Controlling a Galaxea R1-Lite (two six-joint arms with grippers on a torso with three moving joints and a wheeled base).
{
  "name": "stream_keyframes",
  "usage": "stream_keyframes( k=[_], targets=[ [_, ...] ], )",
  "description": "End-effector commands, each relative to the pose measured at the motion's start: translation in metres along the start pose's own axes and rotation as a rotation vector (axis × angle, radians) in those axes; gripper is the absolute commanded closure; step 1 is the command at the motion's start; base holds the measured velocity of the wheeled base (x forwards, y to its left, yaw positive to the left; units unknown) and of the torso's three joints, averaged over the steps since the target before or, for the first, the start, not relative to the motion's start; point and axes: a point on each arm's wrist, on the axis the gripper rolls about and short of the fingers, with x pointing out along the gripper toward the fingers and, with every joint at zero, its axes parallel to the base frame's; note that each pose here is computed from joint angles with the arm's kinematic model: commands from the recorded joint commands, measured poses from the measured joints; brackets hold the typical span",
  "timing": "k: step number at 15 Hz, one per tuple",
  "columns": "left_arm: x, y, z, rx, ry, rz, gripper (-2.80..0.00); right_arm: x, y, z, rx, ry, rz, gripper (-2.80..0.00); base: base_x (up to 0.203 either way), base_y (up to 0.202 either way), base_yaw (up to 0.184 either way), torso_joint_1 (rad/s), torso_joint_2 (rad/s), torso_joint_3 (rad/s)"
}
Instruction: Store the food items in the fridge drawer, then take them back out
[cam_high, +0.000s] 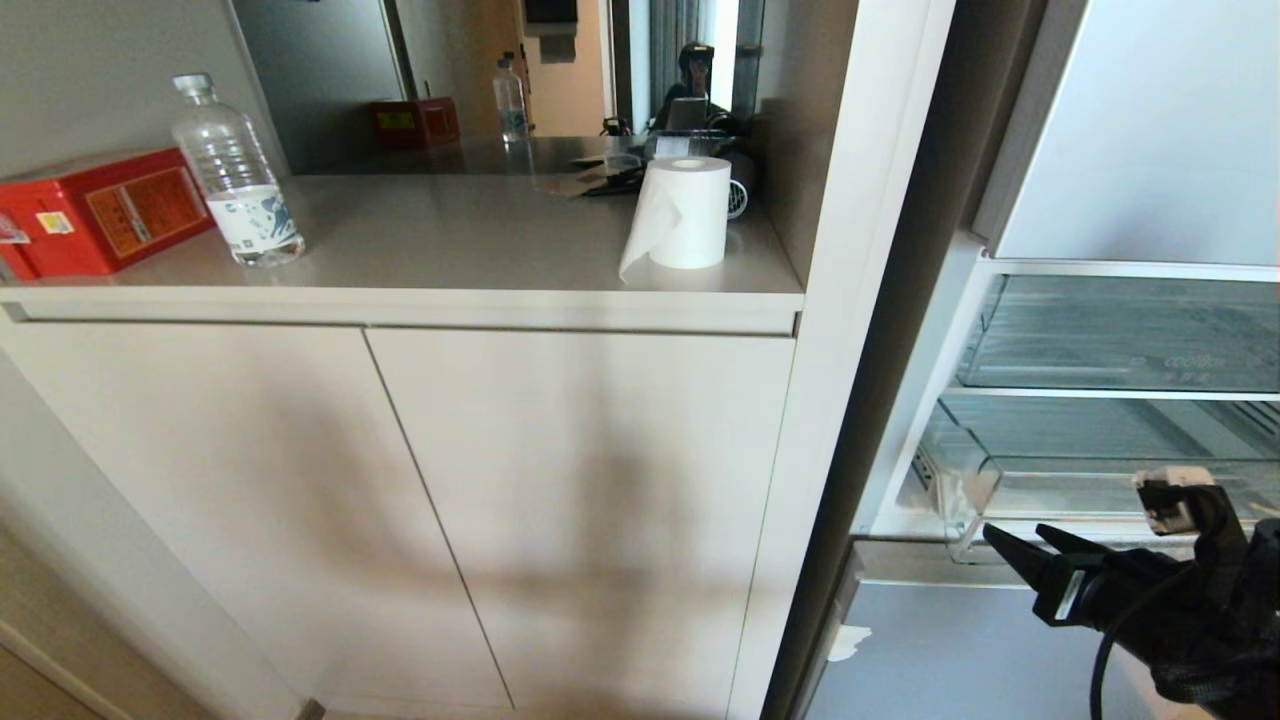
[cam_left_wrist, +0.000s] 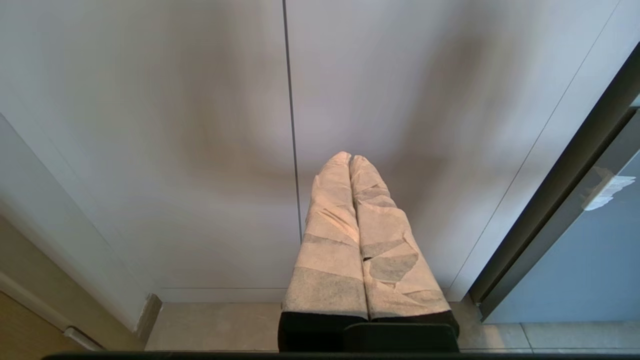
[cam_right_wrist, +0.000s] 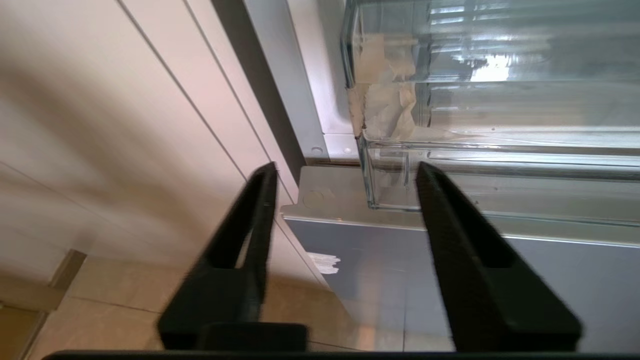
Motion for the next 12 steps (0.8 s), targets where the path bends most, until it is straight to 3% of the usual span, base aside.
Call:
stream_keyframes(
  k=[1,5,9,12],
  targets=[
    [0.0,0.0,0.0,0.0,0.003,0.0,0.0,-0.023,0.003,0.018,-0.006,-0.103,0.008,-2.8,0.0,0.0,0.0,0.0,0.0,0.0],
    [0.0,0.0,0.0,0.0,0.001,0.0,0.0,-0.036,-0.002,0.052,0.001,-0.099,-0.082,-2.8,0.0,0.0,0.0,0.0,0.0,0.0],
    [0.0,0.0,0.0,0.0,0.001,0.0,0.0,-0.027,-0.012,0.115,0.023,-0.012,-0.192,-2.8,0.0,0.0,0.0,0.0,0.0,0.0],
    [0.0,0.0,0.0,0.0,0.001,0.0,0.0,0.001,-0.023,0.118,0.004,0.132,-0.235,-2.8,0.0,0.0,0.0,0.0,0.0,0.0]
  ],
)
